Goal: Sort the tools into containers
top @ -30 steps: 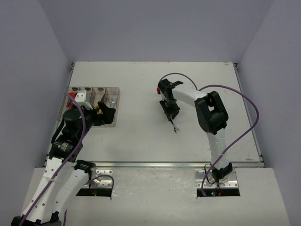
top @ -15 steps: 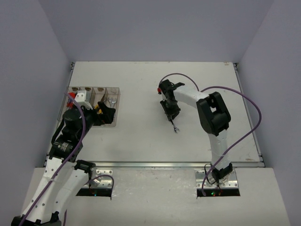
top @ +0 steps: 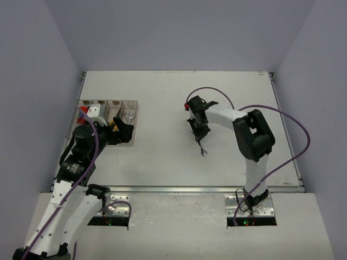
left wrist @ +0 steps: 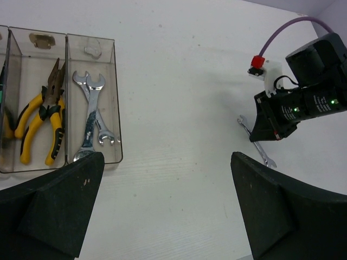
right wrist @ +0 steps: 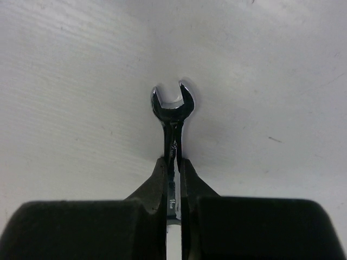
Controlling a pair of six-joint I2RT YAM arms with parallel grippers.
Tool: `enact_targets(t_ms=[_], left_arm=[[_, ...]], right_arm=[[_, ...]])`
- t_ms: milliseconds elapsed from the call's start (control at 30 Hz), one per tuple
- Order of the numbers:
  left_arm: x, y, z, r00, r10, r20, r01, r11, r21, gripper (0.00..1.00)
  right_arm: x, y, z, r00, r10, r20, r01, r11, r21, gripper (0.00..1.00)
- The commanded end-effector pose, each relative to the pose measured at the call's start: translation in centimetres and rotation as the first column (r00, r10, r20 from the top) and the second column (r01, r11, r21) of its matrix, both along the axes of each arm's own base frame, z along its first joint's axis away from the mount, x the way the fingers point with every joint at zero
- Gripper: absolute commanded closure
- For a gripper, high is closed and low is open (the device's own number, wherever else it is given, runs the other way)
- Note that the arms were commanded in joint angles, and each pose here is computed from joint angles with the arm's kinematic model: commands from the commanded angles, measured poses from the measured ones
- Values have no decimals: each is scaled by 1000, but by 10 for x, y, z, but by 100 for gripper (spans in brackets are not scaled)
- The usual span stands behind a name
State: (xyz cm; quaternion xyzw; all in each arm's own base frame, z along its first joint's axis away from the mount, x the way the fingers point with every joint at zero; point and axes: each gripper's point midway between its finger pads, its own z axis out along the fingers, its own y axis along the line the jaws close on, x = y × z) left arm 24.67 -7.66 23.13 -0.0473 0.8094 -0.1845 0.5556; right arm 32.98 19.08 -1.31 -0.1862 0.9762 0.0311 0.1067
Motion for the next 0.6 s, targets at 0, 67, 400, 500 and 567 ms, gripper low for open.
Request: enact_targets(t_ms=[0, 67, 400, 500, 567], left_arm=[[0, -21, 16, 998, -64, 24, 67, 990, -125, 0], [5, -40, 15, 992, -123, 25, 126, 966, -226, 0], [27, -126, -9, 970, -239, 40, 226, 833, -506, 0], [34, -160, -30, 957, -289, -8, 241, 813, -531, 0], [36, -175, -34, 948, -317, 4, 265, 786, -558, 0]], right_arm=[[-18, 9, 4, 999, -21, 39, 16, 994, 105, 100], [-16, 17, 15, 997, -23, 76, 10, 986, 169, 100], [-31, 43, 85, 971, 11, 239, -97, 931, 351, 100], [-36, 49, 106, 956, 25, 293, -143, 910, 390, 100], [-42, 55, 113, 950, 46, 308, -178, 892, 415, 100]])
